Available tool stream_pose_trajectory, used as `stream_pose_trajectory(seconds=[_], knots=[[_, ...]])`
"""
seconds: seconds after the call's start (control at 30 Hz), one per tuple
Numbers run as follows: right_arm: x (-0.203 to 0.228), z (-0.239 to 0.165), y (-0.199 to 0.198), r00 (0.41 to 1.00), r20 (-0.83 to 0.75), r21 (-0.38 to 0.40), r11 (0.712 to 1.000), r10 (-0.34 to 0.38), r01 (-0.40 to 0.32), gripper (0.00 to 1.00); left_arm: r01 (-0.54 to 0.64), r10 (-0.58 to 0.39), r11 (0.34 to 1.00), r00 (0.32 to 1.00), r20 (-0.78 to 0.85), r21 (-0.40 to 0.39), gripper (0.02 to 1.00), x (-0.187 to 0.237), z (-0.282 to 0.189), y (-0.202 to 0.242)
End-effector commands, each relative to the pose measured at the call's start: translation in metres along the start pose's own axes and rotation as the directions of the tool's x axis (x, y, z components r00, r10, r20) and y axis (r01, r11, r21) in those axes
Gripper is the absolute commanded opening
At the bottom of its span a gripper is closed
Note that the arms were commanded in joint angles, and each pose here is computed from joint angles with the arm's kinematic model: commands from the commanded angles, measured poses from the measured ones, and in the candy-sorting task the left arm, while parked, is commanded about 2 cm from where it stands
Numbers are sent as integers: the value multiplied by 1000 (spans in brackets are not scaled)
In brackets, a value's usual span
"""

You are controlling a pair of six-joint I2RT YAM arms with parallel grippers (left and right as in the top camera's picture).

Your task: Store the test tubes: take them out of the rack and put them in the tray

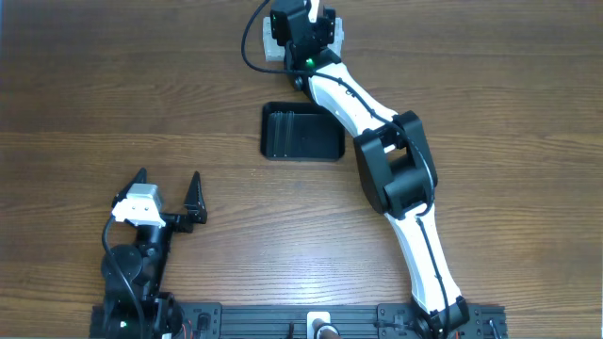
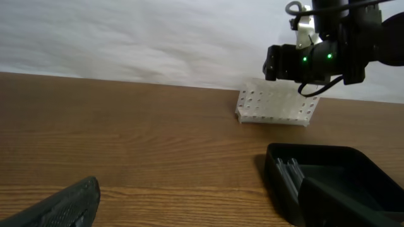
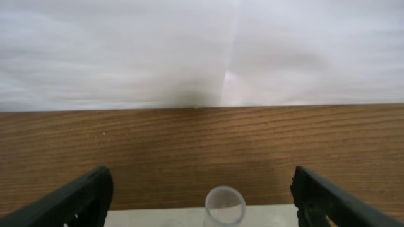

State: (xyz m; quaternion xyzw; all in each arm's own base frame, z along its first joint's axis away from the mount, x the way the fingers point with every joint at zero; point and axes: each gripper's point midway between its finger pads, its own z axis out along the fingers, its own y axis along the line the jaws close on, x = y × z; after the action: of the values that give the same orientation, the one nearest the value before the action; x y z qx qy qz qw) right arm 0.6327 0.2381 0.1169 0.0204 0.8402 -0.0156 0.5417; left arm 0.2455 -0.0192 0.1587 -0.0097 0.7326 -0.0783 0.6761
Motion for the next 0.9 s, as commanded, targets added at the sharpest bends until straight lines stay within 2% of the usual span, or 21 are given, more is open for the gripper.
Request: stream_pose_trajectory(seconds=[0.03,0.33,0.5,0.9], knots=[[1,6,-4,1000,18,35,999,2,-3,776,-14,14,1000,1000,3,3,1000,1,0,0],[0,6,-4,1000,22,38,999,4,-4,562,-14,14,1000,1000,3,3,1000,1,0,0],[0,6,-5,1000,24,42,999,3,-4,354,-14,14,1000,1000,3,3,1000,1,0,0],[-1,5,-9,1000,26,64,998,-2,1,220,-14,14,1000,1000,3,3,1000,1,0,0]])
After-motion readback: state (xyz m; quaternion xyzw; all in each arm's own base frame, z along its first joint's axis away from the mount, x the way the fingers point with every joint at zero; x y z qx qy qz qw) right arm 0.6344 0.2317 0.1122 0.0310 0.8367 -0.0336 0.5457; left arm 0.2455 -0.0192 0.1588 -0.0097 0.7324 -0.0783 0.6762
